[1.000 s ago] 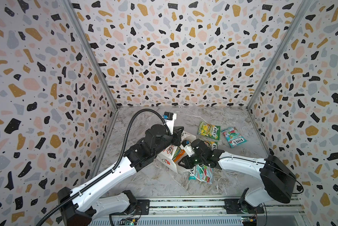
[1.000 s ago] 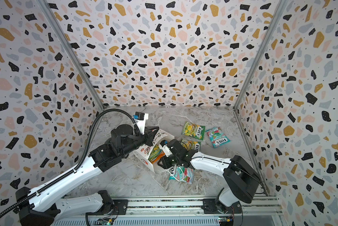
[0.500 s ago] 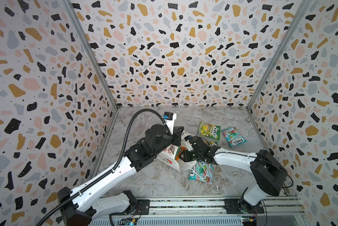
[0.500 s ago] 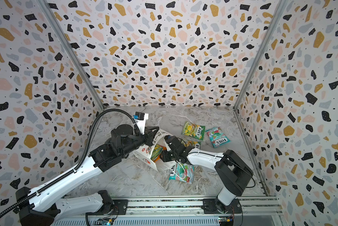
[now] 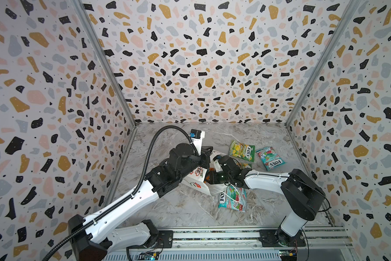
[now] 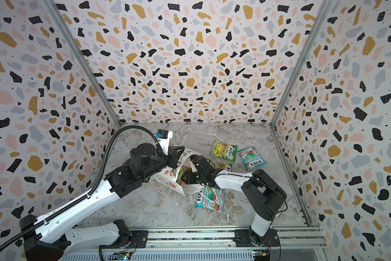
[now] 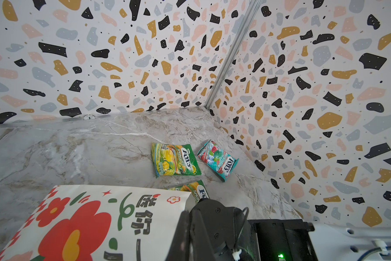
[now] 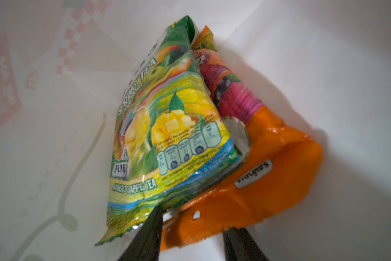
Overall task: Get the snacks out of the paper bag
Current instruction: 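Close the right gripper on the orange Fruits packet inside the bag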
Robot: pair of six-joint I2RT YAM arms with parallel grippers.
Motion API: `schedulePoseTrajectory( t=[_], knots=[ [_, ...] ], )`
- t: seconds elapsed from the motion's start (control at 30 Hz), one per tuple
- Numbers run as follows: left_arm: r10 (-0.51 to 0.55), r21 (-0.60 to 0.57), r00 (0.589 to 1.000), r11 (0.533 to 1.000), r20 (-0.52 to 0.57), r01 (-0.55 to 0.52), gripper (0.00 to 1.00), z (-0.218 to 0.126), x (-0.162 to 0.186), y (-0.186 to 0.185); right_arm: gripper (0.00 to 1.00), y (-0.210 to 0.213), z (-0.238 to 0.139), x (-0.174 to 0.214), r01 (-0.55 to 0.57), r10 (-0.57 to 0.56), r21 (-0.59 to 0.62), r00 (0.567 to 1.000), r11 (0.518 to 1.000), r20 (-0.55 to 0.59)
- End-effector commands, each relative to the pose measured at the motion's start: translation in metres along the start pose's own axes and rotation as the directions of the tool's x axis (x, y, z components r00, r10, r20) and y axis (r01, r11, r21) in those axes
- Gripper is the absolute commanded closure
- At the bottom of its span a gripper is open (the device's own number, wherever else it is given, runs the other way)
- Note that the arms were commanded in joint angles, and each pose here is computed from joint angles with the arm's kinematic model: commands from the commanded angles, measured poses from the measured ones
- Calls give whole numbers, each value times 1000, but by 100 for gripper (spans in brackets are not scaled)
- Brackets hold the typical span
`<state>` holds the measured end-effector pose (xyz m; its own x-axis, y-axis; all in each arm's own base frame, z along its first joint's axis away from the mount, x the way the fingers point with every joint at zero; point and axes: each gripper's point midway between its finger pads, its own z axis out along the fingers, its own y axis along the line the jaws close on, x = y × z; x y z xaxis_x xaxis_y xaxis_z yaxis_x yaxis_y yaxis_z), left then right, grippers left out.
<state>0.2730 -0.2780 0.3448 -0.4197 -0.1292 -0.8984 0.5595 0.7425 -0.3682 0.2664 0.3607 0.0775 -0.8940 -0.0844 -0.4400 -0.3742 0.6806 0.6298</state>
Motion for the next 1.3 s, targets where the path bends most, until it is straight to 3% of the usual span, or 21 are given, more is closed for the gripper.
schedulePoseTrajectory(
  t=[0.0, 0.13, 0.33, 0.77, 1.0, 1.27],
  knots=[
    [-14, 45, 996, 999, 85, 10, 100, -3, -24, -12, 55, -4, 6, -4, -57, 57, -6, 998, 998, 15],
    [-13, 41, 996, 999, 83, 10, 100, -3, -23, -11, 59, -4, 16, -9, -74, 75, -30, 997, 997, 27],
    [-4, -20, 997, 1000, 80, 5, 100, -5, -20, 0, 100, 6, 14, -17, -28, 30, -49, 999, 998, 38],
    [8, -169, 998, 986, 64, 3, 100, 0, -4, 31, 100, 25, -52, -21, 124, -124, 9, 989, 992, 83],
    [14, -180, 999, 984, 44, -6, 100, 4, 2, 34, 100, 47, -84, -27, 188, -186, -9, 977, 982, 102],
    [15, -193, 999, 981, 41, -7, 100, 3, 3, 36, 100, 77, -135, -46, 273, -266, -11, 943, 962, 199]
  ],
)
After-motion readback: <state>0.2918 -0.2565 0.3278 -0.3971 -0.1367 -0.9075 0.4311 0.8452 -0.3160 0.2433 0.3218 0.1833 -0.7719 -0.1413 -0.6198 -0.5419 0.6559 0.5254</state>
